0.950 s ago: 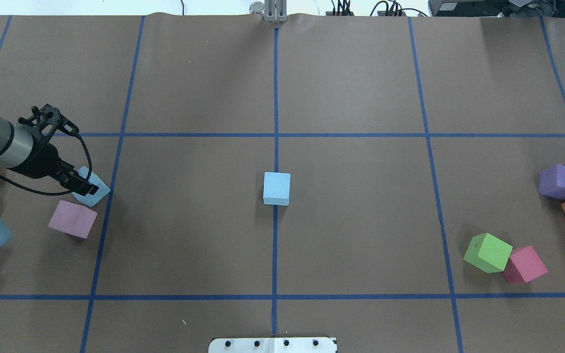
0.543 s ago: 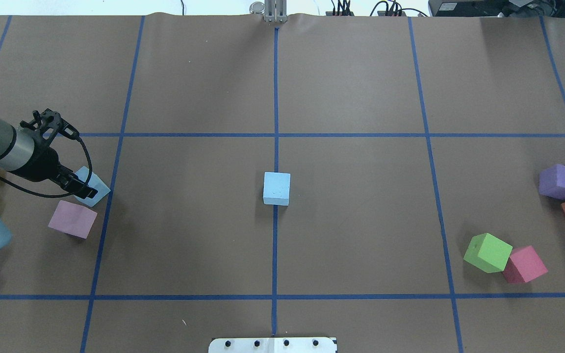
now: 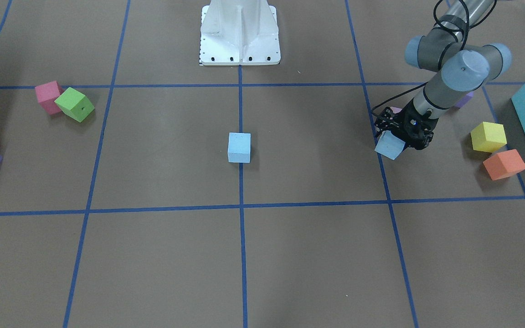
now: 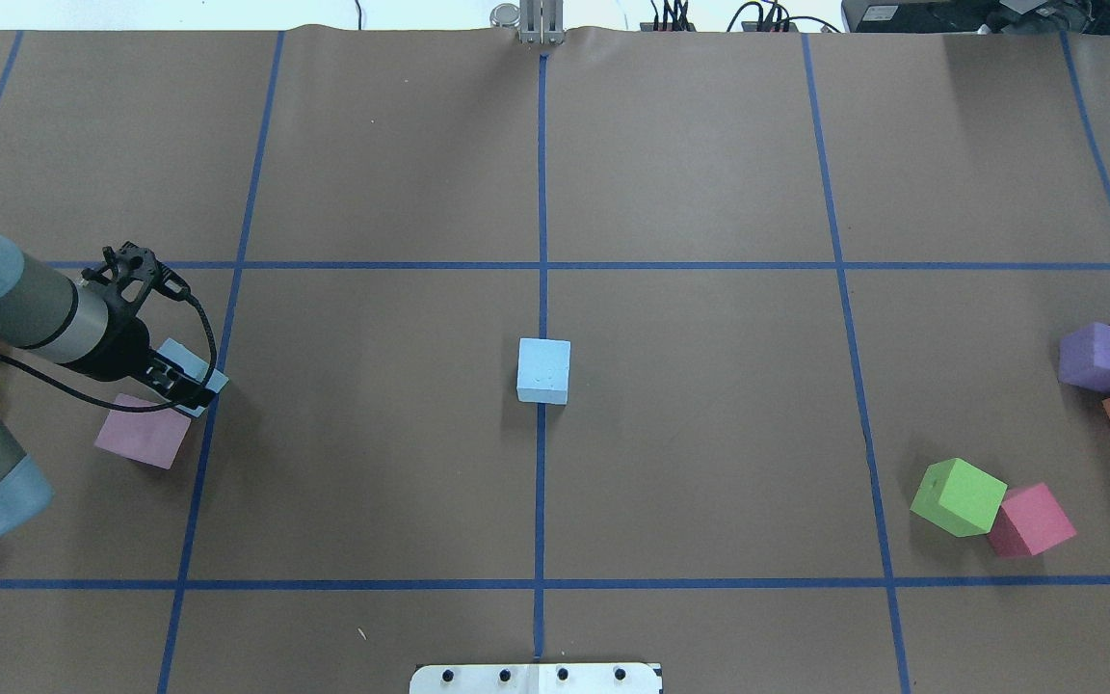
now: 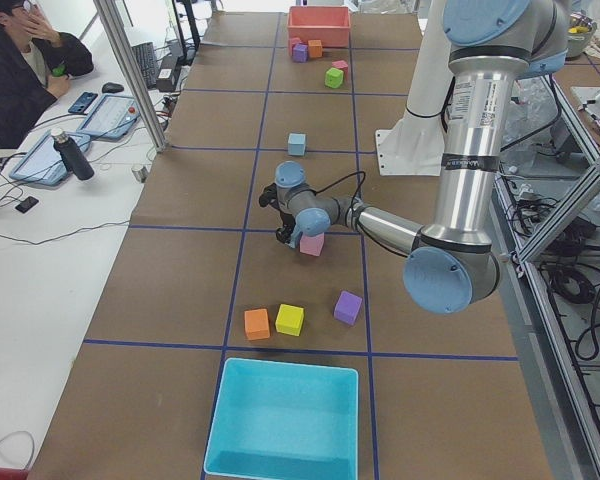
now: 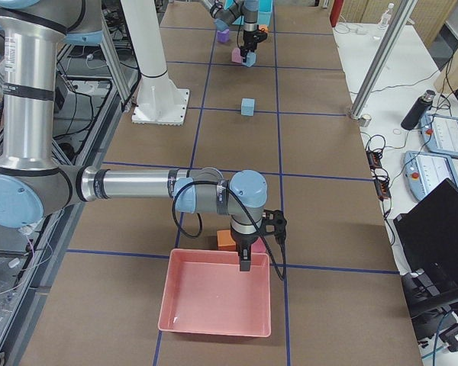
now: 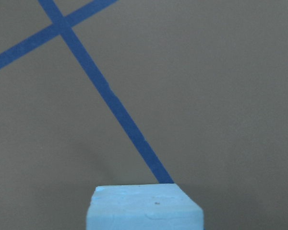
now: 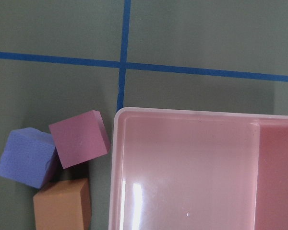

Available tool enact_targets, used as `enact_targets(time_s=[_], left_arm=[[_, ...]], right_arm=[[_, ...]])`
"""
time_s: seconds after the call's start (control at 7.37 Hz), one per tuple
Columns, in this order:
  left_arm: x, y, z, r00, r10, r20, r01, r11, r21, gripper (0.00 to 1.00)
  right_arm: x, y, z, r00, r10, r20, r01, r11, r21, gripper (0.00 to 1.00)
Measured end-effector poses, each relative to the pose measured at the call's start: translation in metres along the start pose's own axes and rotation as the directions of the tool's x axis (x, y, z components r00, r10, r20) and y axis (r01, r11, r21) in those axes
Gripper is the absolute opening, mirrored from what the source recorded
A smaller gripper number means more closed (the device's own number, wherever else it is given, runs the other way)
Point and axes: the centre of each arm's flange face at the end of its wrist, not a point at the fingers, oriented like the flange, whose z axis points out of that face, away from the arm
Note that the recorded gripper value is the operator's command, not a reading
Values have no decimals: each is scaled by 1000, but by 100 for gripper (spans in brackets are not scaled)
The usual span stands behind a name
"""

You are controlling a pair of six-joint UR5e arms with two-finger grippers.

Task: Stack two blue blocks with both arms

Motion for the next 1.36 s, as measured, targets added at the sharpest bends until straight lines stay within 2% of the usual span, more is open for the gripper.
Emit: enact_targets(time_s=[0.27, 0.54, 0.81, 0.95, 1.09, 1.36], left_arm=[[8, -6, -5, 1000, 9, -11, -9, 1000, 13, 0], [39, -37, -25, 999, 8, -41, -6, 999, 51, 0], [92, -97, -47, 985, -147, -93, 154, 985, 78, 0], [136, -129, -54, 968, -223, -117, 231, 971, 61, 0], [187, -160, -62, 948, -296, -116, 300, 954, 19, 0], [271, -213, -73, 916, -398, -47, 398, 917, -20, 0]], right_arm=[[0, 0, 1, 1000, 1, 0, -1, 1000, -1, 100], [1, -1, 1, 1000, 1, 1, -1, 1000, -1, 100], [1, 0, 1, 1000, 2, 2, -2, 1000, -2, 100], [1, 0, 2, 1000, 4, 2, -4, 1000, -3, 100], [2, 1, 3, 1000, 7, 2, -7, 1000, -5, 100], [3, 2, 5, 1000, 11, 3, -11, 1000, -9, 100]])
